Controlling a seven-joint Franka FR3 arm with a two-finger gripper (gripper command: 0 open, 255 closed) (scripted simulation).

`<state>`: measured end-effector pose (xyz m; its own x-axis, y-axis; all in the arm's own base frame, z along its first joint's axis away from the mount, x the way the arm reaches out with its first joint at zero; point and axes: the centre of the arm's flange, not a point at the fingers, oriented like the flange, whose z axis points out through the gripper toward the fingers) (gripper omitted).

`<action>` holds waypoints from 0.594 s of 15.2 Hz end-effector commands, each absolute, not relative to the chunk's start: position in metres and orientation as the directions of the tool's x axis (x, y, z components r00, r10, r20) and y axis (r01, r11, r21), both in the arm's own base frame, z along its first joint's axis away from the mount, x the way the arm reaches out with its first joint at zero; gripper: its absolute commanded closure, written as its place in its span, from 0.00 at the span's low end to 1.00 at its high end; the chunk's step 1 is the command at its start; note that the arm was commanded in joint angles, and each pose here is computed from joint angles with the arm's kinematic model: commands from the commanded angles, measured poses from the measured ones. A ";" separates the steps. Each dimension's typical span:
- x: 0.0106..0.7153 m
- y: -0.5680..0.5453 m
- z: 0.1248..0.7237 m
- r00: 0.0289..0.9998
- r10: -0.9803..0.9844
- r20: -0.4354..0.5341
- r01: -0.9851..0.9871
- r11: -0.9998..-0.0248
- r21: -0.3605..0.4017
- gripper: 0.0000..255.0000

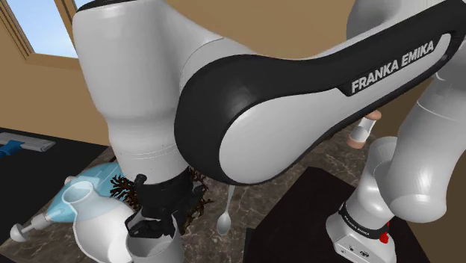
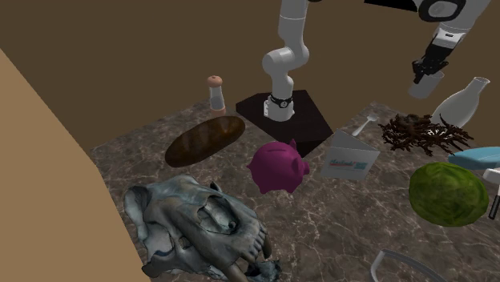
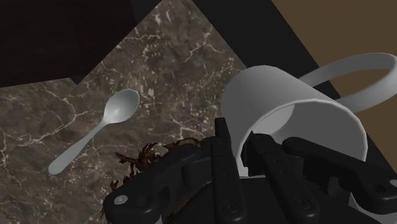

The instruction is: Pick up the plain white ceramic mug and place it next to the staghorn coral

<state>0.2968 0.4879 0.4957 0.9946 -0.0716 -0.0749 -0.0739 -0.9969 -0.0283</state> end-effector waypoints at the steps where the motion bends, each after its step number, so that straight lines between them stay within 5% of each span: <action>1: 0.297 0.488 0.485 0.995 -0.072 -0.074 -0.074 -0.997 -0.029 1.00; 9: 0.297 0.488 0.443 0.995 -0.072 -0.074 -0.074 -0.997 -0.029 1.00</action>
